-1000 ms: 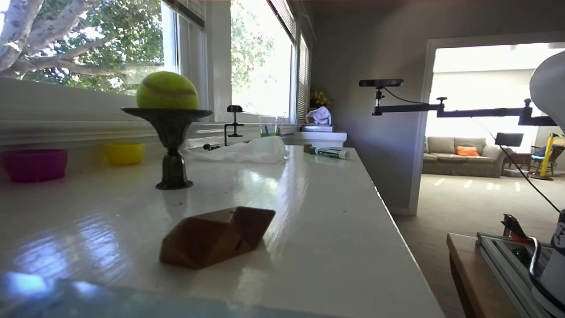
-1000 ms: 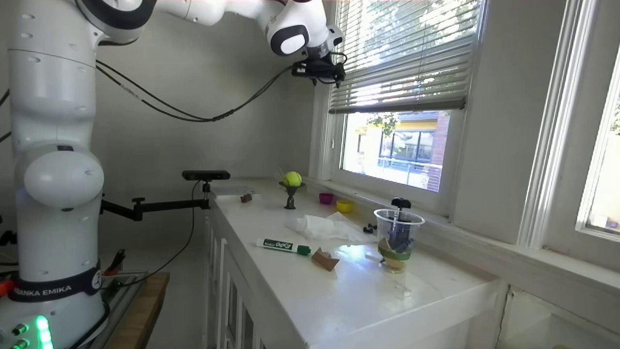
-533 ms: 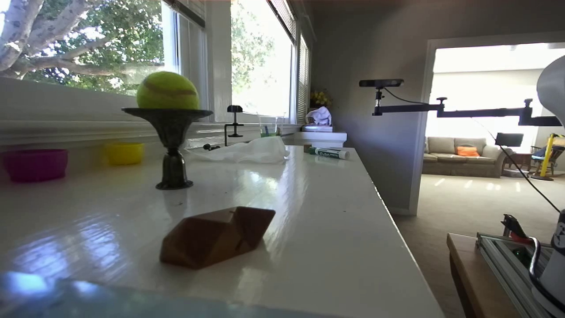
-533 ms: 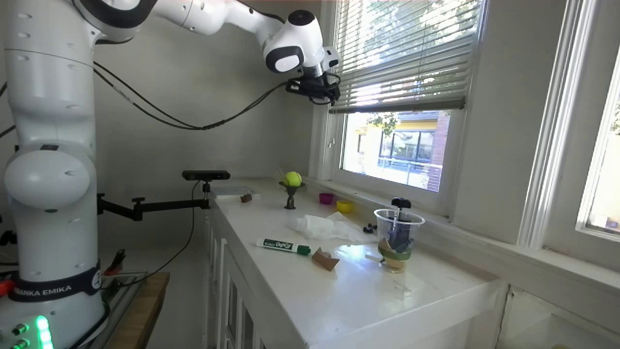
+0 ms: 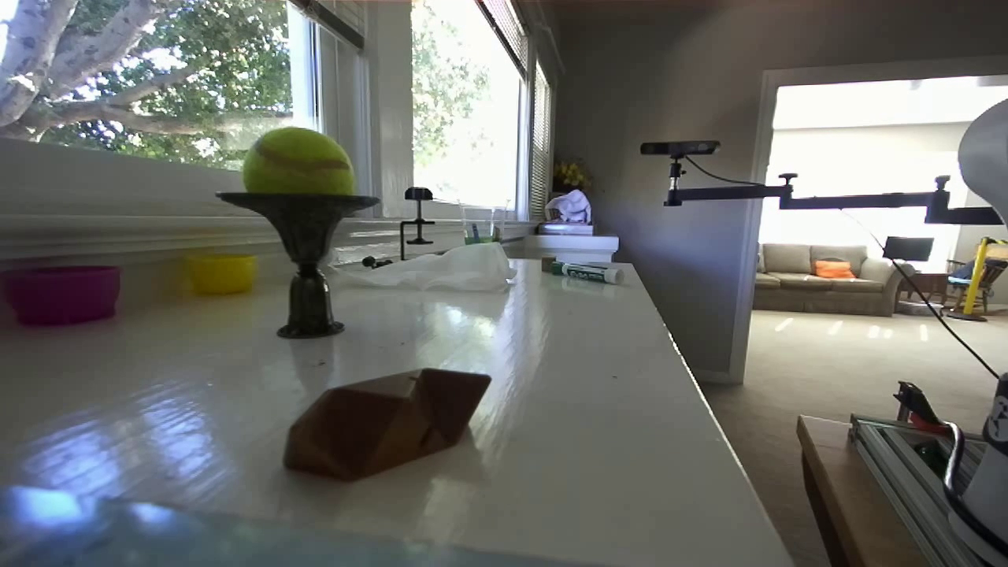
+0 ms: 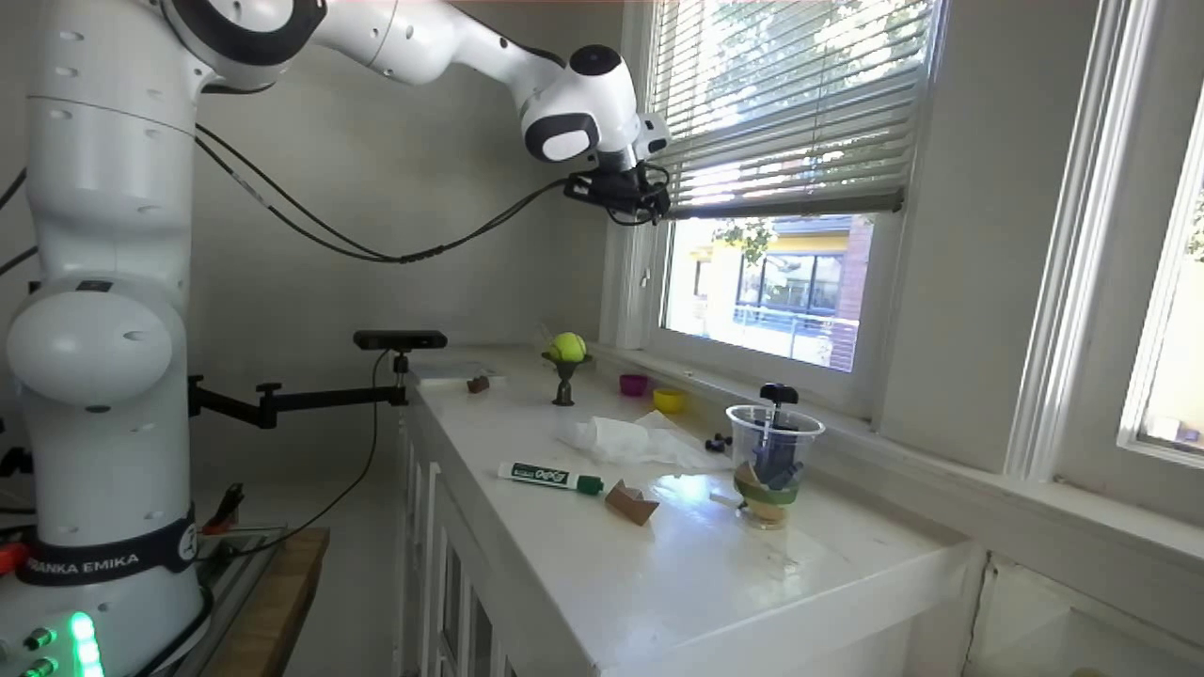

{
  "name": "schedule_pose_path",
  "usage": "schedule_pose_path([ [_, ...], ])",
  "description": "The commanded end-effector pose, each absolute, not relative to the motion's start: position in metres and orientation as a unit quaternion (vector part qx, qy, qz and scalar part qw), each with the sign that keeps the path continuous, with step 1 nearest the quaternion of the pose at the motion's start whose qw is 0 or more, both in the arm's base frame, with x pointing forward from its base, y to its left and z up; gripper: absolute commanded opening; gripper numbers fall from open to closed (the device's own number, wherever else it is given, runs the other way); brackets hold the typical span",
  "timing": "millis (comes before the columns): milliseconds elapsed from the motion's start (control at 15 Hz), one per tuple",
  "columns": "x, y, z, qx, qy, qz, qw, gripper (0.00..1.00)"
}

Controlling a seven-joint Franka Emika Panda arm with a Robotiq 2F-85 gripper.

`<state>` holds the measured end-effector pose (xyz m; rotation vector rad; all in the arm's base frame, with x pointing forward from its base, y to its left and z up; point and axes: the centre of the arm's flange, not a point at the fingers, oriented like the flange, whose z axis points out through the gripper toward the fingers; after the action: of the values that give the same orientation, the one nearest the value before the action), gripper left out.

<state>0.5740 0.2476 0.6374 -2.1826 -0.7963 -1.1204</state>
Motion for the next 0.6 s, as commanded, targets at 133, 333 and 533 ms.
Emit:
schedule_pose_path([
  [133,0.595,0.257,0.629,-0.809,-0.294,-0.419,0.289,1.00],
  [333,0.602,0.263,0.622,-0.810,-0.296,-0.415,0.291,1.00],
  [533,0.609,0.268,0.618,-0.809,-0.300,-0.414,0.291,0.74],
])
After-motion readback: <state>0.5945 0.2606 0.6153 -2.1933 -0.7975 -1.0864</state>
